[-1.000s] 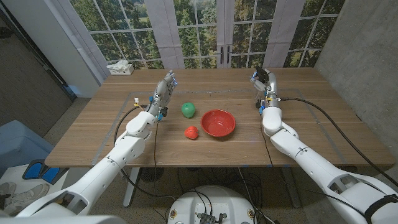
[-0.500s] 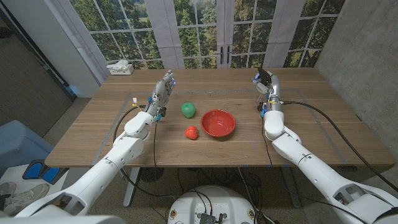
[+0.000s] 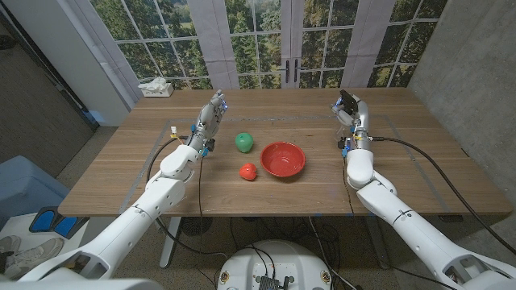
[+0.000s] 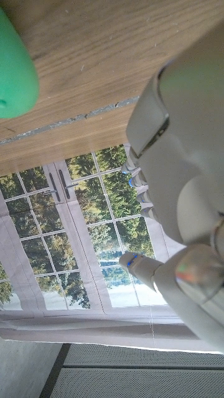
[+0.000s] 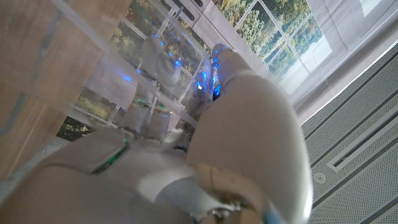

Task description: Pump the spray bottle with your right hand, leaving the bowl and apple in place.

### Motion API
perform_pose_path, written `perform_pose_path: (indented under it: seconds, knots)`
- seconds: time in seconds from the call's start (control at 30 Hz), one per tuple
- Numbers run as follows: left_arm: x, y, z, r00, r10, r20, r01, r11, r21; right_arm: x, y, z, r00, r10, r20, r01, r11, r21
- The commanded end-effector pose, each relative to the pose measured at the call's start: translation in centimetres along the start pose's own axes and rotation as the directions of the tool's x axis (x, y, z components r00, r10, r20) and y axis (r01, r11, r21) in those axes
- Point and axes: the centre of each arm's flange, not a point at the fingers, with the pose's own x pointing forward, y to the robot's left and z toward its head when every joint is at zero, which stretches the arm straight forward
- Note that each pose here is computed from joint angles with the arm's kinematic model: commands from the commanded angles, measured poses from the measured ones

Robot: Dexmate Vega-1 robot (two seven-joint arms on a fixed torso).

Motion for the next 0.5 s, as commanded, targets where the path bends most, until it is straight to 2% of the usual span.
perform_pose_path:
  seconds: [0.03,0.3,0.5]
  knots:
    - [-0.4,-0.4,0.1,1.0,-0.003,0.004,0.003,1.0,-0.001,-1.9,-1.3,0.7,1.0,-0.022,0.013,0.022,1.0,0.013]
    - [-0.5,-0.6,0.5,1.0,-0.007,0.013,0.007,1.0,0.013,-3.1,-2.1,1.2,1.0,-0.02,0.024,0.019,1.0,0.023]
    - [-0.7,-0.6,0.1,1.0,-0.004,0.009,0.004,1.0,0.0,-4.0,-2.4,1.4,1.0,-0.004,0.019,0.004,1.0,0.018]
